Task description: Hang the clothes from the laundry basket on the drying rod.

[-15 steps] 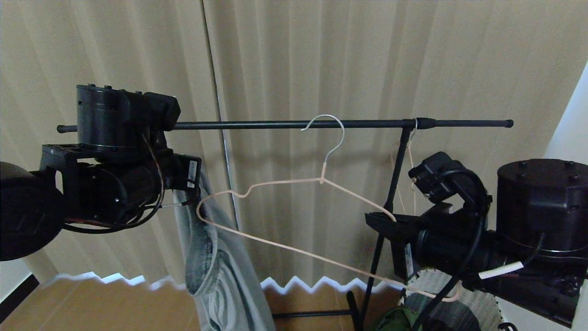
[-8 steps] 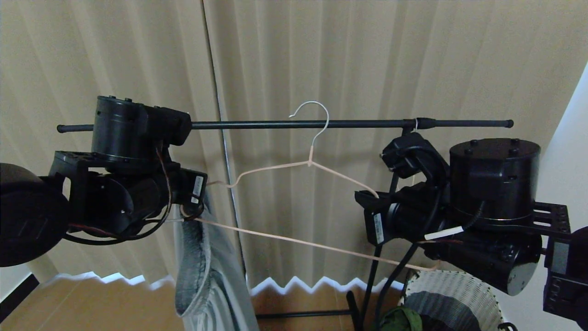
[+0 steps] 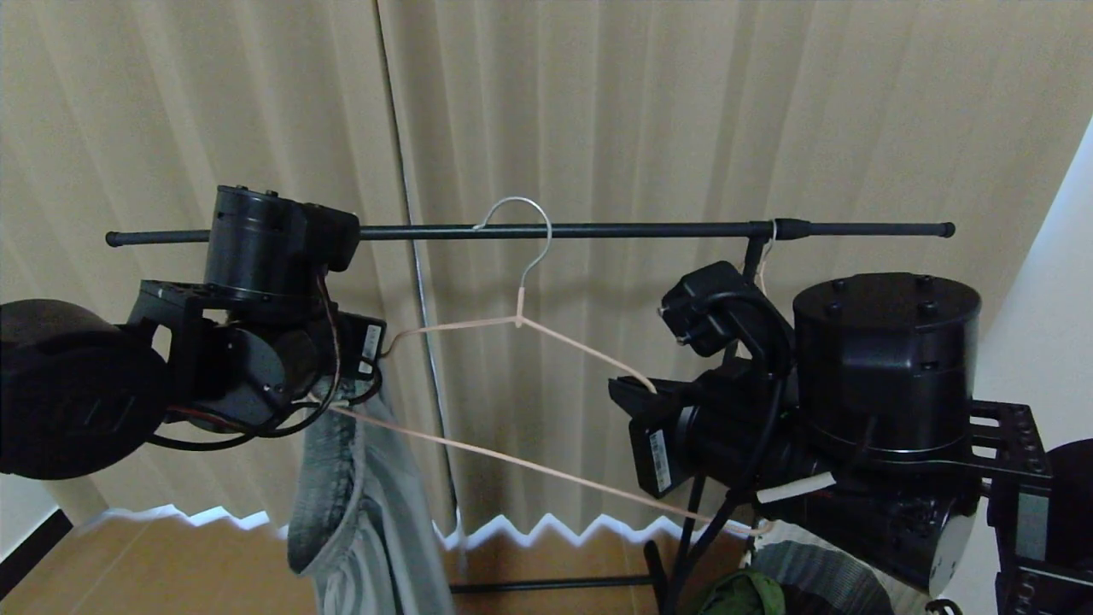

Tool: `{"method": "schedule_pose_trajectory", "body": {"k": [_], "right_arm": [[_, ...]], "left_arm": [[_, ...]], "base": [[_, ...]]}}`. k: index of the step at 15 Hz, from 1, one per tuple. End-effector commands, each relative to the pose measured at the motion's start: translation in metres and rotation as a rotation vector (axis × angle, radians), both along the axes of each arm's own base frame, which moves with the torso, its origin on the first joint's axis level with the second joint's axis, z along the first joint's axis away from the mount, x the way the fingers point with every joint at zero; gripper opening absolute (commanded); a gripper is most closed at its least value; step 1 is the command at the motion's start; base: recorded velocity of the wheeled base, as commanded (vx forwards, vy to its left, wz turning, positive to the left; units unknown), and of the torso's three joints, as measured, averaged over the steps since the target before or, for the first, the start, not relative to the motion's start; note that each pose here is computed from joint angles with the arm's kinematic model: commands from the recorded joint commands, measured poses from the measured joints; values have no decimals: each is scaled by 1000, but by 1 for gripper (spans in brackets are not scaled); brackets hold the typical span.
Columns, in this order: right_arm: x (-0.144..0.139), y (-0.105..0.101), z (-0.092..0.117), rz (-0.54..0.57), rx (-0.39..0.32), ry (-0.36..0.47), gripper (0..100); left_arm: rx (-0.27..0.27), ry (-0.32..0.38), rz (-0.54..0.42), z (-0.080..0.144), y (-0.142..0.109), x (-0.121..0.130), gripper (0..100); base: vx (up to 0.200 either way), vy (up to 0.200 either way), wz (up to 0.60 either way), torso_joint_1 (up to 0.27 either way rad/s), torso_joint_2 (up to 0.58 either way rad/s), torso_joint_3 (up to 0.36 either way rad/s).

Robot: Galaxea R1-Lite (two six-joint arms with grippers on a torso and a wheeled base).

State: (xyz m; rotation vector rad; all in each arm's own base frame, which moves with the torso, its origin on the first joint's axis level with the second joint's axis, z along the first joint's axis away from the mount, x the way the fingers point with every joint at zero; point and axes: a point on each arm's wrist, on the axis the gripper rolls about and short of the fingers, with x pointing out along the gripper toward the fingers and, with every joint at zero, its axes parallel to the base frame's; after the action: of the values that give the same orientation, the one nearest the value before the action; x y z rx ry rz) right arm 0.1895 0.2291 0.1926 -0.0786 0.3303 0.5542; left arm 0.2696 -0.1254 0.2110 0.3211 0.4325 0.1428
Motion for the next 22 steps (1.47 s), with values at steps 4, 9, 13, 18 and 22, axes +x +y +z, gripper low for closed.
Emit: {"method": "schedule_pose_trajectory", "body": {"k": [4, 9, 13, 18, 22], "right_arm": [[-25, 0, 9, 178, 111, 97, 0], [-25, -1, -4, 87, 16, 136, 0], [-24, -5, -5, 36, -4, 128, 0], [-21, -13, 0, -15, 5, 109, 0], [-13, -20, -4, -58, -6, 112, 0]], "left_arm": [[0, -3, 3, -1, -6, 12, 0], [2, -13, 23, 2, -1, 17, 0], [11, -15, 47, 2, 2, 17, 0], [15, -12, 57, 1, 4, 17, 0], [19, -13, 57, 1, 3, 15, 0]], "base": [[0, 0, 0, 0, 0, 0], [0, 0, 0, 0, 0, 0], [0, 0, 0, 0, 0, 0], [0, 0, 0, 0, 0, 0], [0, 0, 0, 0, 0, 0]]}}
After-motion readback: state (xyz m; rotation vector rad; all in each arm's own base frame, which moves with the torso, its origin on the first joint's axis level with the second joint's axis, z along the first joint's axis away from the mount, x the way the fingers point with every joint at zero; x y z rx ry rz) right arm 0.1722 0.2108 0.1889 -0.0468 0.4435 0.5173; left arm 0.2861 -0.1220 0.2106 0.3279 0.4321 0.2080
